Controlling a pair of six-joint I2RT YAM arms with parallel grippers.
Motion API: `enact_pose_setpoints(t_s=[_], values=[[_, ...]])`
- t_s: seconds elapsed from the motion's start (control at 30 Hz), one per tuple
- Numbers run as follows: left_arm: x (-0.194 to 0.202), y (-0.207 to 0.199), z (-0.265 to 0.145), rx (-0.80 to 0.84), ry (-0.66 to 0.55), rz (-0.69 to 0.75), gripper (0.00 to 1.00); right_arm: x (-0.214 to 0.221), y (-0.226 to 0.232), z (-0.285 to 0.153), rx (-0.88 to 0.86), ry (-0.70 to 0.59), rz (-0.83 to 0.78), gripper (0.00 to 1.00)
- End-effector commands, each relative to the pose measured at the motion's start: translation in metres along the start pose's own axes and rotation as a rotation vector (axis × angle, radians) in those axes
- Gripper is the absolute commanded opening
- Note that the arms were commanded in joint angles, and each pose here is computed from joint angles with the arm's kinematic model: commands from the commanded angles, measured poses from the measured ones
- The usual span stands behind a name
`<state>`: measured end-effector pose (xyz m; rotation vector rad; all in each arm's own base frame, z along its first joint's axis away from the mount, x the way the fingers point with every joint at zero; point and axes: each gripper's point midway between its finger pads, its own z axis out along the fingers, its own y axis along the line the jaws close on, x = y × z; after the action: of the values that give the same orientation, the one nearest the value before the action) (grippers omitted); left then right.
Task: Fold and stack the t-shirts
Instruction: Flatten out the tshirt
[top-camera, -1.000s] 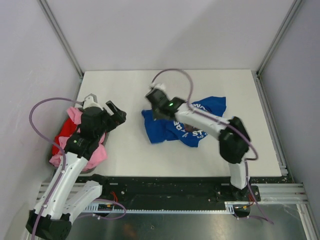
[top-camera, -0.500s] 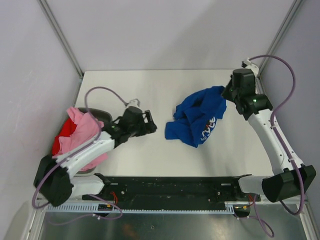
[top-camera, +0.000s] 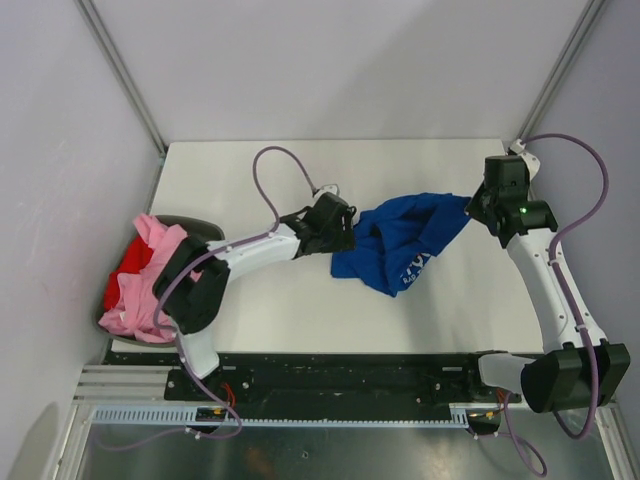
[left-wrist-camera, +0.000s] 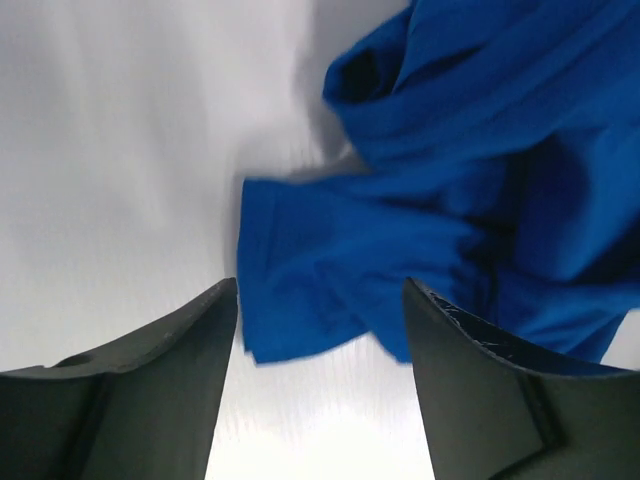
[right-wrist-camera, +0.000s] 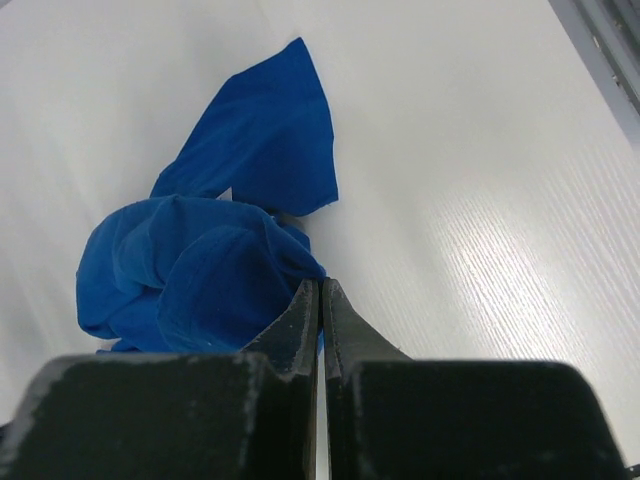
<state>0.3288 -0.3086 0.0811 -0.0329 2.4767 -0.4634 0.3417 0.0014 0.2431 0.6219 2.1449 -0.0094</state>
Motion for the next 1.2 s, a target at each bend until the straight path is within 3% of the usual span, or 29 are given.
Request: enact_pose_setpoints(t_s=[0.0, 0.53, 0.63, 0.77, 0.9, 1.17], values=[[-0.036, -0.014, 0.014, -0.005, -0.089, 0.057, 0.7, -0.011, -0.003, -0.009, -0.008, -0.042, 0.021, 0.0], [-0.027, 0.008, 0.067, -0.08, -0.019, 0.059, 0.56, -0.005, 0.003, -0.002, -0.037, -0.01, 0.024, 0.0], [-0.029, 0.008, 0.071, -0.076, -0.014, 0.058, 0.45, -0.006, 0.003, -0.002, -0.037, -0.013, 0.026, 0.0], [-0.034, 0.011, 0.071, -0.071, -0.014, 0.046, 0.18, -0.008, 0.003, -0.001, -0.041, -0.018, 0.029, 0.0], [-0.055, 0.022, 0.053, -0.089, -0.068, 0.029, 0.02, -0.011, 0.004, 0.002, -0.042, -0.026, 0.036, 0.0], [-0.138, 0.075, -0.049, -0.169, -0.322, -0.051, 0.0, -0.04, -0.004, 0.011, -0.094, -0.038, 0.191, 0.0]])
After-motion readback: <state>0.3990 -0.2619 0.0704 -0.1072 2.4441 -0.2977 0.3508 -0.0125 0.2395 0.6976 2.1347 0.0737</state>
